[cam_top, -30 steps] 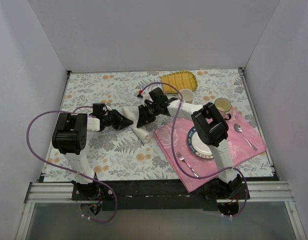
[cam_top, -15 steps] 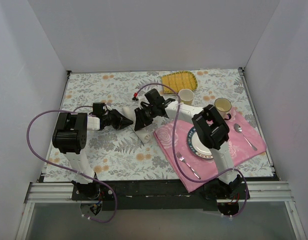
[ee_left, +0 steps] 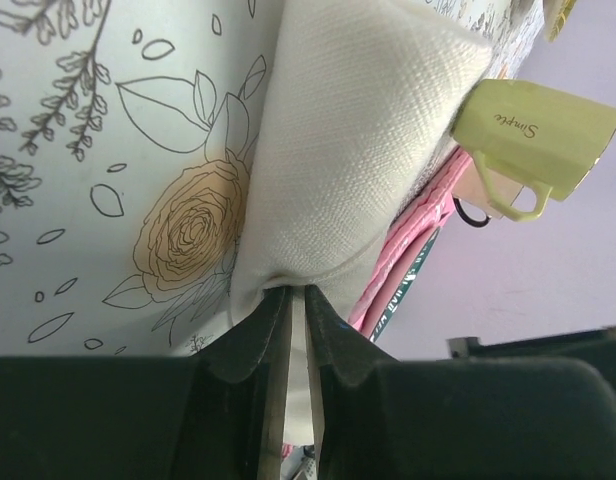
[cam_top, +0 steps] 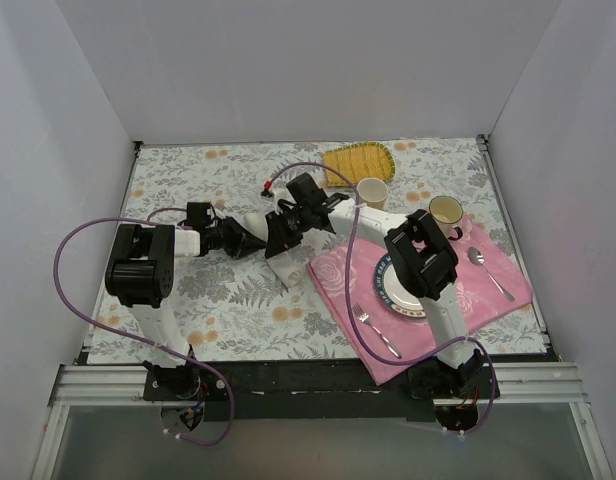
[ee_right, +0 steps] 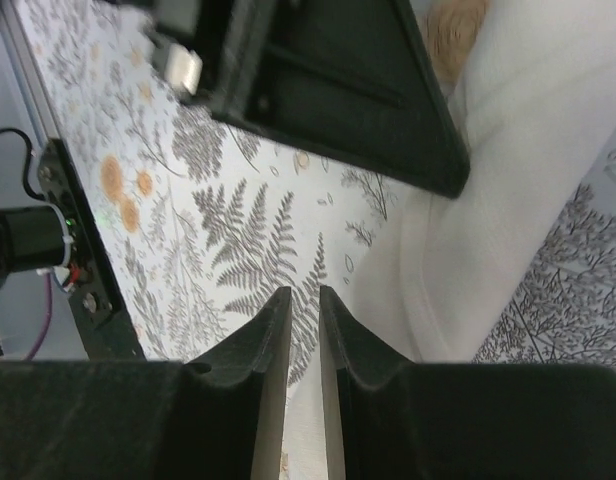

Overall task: Fold the napkin, place the utensils inside, and roll it up
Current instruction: Roll the napkin with the utensil

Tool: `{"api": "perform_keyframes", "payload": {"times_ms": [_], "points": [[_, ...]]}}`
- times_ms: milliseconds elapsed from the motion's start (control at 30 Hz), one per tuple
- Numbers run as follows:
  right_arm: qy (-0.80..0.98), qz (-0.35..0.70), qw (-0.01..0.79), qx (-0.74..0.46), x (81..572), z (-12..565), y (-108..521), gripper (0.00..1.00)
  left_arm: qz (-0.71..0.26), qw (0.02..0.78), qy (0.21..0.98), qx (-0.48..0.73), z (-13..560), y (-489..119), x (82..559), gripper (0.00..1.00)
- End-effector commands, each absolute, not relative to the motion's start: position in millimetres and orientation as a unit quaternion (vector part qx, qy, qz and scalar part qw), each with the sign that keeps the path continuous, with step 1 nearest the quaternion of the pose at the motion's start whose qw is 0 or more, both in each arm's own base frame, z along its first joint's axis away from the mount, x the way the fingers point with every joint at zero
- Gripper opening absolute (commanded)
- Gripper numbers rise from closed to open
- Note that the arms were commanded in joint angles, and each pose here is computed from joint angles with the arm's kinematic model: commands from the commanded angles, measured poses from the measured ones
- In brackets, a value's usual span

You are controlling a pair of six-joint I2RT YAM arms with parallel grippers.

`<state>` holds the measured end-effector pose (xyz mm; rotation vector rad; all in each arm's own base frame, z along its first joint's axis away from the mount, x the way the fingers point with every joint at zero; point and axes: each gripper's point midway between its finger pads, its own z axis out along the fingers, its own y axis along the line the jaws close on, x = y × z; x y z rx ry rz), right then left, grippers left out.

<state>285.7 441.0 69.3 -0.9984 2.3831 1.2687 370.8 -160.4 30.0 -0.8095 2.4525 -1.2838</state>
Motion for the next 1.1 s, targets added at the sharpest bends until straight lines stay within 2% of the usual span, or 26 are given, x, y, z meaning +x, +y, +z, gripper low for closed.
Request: {"api": "perform_keyframes", "payload": {"times_ms": [0, 233, 567, 867, 1067], "points": [[0.801, 0.470, 0.169, -0.331, 310.5, 108.6, 459.2, 0.25, -0.394, 0.135, 0.862, -0.288, 12.6, -150.1, 370.9, 0.11], [0.809, 0.472, 0.154, -0.314, 322.4, 76.0, 466.1, 0.24, -0.395, 0.140, 0.862, -0.285, 18.1, -149.6, 373.7, 0.11], [0.837, 0.438, 0.127, -0.304, 310.5, 17.1, 442.2, 0.20, -0.408, 0.155, 0.857, -0.274, 32.7, -151.9, 384.4, 0.11], [0.844, 0.429, 0.125, -0.297, 315.0, 6.9, 433.5, 0.20, -0.488, 0.220, 0.803, -0.261, 107.6, -156.1, 435.7, 0.11], [0.844, 0.431, 0.122, -0.295, 317.1, 5.1, 433.2, 0.19, -0.540, 0.204, 0.768, -0.277, 107.2, -164.2, 452.8, 0.11]]}}
